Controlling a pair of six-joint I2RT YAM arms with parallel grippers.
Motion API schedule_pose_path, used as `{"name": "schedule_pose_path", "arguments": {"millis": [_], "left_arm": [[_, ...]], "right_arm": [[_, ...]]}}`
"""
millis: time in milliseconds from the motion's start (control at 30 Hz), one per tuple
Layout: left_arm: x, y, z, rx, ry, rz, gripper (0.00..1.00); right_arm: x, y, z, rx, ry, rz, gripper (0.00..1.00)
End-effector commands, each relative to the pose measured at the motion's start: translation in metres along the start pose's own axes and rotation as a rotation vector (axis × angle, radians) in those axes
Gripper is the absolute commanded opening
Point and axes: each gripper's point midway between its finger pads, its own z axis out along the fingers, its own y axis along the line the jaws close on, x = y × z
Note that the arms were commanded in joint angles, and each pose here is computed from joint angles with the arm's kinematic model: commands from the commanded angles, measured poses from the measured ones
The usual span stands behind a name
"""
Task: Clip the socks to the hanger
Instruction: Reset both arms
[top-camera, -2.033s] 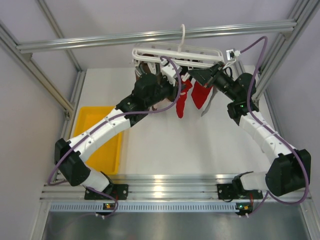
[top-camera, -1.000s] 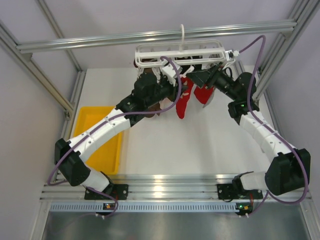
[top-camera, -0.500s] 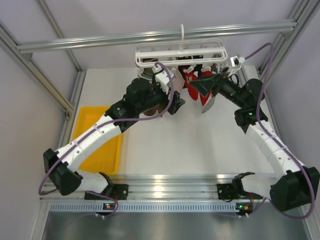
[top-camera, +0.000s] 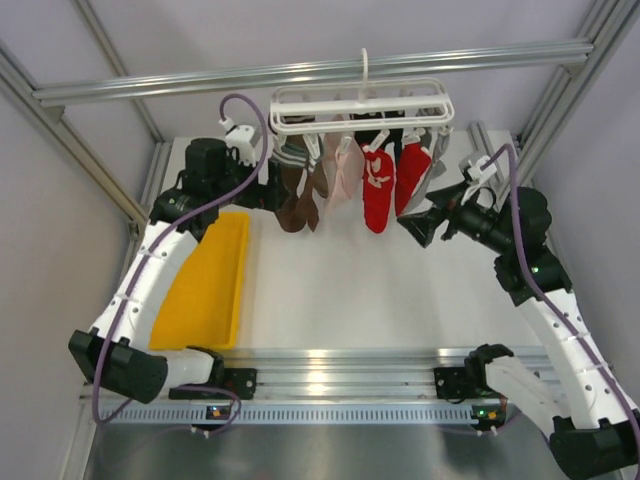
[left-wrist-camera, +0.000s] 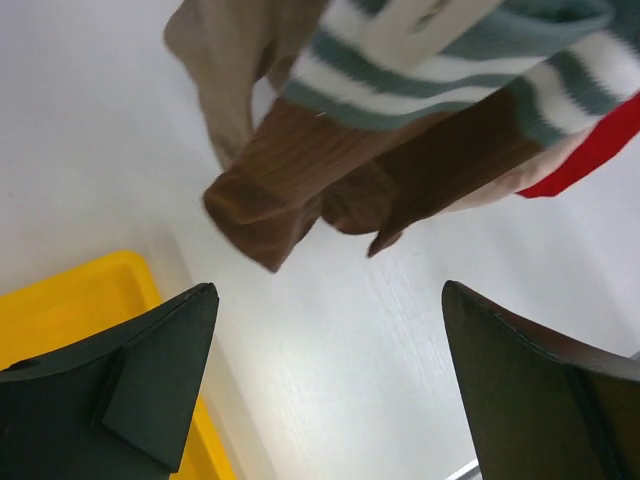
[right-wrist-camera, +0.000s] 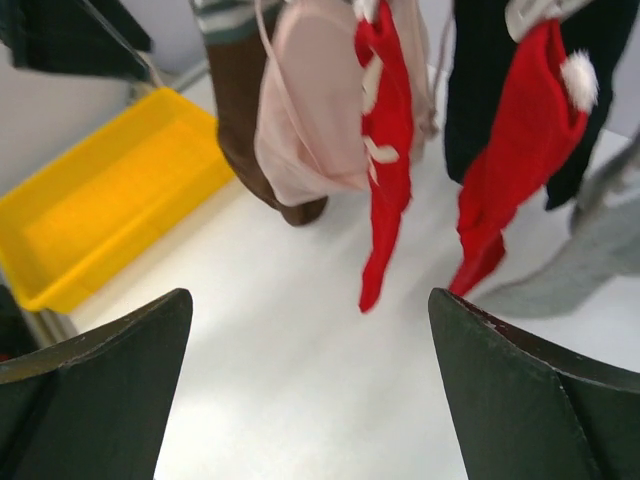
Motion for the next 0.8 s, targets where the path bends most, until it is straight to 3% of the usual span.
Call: {"name": "schedule_pose_path", "arguments": {"millis": [0, 167, 367, 767], "left_arm": [[0.004, 0.017, -0.028, -0.045, 0.045, -0.044, 0.98], [0.050, 0.057, -0.040, -0.182, 0.143, -0.005, 0.98], [0.110, 0.087, -0.049, -0.307, 0.231, 0.052, 0.98], [0.111, 0.092, -0.065, -0.378, 0.137, 0.048, 0.98]], "right_arm": [[0.022, -0.029, -0.027, 0.165, 0.119, -0.166, 1.00], [0.055, -0.051, -0.046, 0.286, 0.232, -0.193, 1.00], [0.065, -0.066, -0.058, 0.361, 0.233, -0.172, 1.00], [0.055, -0.061, -0.063, 0.361, 0.160, -0.136, 1.00]]}}
